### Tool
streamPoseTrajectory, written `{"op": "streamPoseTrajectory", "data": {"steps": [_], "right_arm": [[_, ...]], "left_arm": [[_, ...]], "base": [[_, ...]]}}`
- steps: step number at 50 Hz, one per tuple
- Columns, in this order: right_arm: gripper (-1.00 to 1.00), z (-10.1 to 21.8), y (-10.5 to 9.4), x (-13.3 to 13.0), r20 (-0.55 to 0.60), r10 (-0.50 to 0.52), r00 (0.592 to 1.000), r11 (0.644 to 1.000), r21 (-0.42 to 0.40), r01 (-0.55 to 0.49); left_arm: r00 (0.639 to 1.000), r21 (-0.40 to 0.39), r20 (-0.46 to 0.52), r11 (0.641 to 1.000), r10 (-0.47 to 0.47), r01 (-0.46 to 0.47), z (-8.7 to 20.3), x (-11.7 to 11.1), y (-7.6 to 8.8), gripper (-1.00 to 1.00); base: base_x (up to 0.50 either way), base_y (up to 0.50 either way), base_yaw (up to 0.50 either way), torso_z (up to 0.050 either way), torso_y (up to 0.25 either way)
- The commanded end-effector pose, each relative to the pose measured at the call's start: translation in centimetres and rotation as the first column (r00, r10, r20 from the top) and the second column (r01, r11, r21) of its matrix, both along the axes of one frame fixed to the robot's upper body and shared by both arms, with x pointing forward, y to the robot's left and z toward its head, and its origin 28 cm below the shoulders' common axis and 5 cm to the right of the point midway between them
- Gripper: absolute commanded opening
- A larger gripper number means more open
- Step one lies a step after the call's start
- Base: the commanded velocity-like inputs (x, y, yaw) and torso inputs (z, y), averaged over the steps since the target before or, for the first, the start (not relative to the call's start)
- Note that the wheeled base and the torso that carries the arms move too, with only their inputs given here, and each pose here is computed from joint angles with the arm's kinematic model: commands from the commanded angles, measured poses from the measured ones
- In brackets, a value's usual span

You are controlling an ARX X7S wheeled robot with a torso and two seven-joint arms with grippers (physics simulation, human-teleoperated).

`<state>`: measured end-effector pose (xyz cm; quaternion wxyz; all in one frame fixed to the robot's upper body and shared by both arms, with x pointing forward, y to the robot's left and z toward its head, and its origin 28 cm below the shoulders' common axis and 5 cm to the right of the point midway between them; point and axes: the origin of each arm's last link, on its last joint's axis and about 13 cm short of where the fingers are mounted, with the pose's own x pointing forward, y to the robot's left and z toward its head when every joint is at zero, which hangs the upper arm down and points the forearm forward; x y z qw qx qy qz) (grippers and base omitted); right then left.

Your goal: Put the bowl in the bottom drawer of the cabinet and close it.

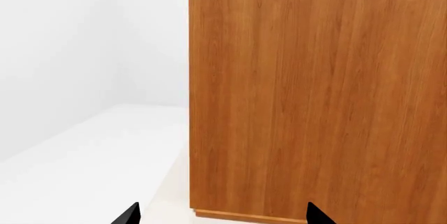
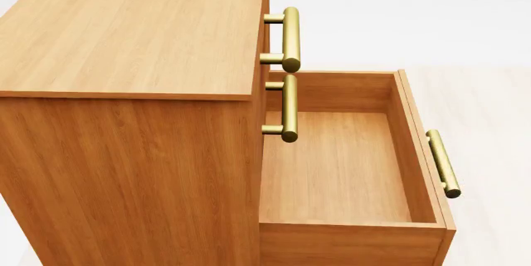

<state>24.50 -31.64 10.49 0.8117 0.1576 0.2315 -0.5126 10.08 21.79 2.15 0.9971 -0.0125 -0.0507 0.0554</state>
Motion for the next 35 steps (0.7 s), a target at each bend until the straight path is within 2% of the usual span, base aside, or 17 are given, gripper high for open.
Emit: {"op": "streamPoseTrajectory", "data": {"steps": [1, 24, 29, 35], "right_arm": [[1.00, -0.1, -0.1, 0.1, -0.005, 0.002, 1.000, 1.000, 0.017, -0.002], [1.00, -1.0, -0.7, 0.6, -0.036, -0.015, 0.999, 0.999, 0.034, 0.017], [1.00, -1.3, -0.7, 0.7, -0.029, -0.007, 1.000, 0.997, 0.081, 0.009], [1.00, -1.6, -0.8, 0.7, -0.032, 0.001, 0.999, 0.995, 0.098, 0.002]], "left_arm": [[1.000, 0.001, 0.000, 1.000, 0.000, 0.000, -0.1, 0.1, 0.0, 1.00], [1.000, -0.001, 0.000, 1.000, 0.000, 0.000, -0.3, 0.2, 0.0, 1.00], [1.000, -0.002, 0.000, 1.000, 0.001, -0.001, 0.0, 0.0, 0.0, 1.00], [1.000, -0.001, 0.001, 1.000, 0.001, -0.001, 0.0, 0.0, 0.0, 1.00]], "base": [[0.00, 0.00, 0.00, 0.000, 0.000], [0.00, 0.00, 0.00, 0.000, 0.000], [0.00, 0.00, 0.00, 0.000, 0.000], [0.00, 0.00, 0.00, 0.000, 0.000]]}}
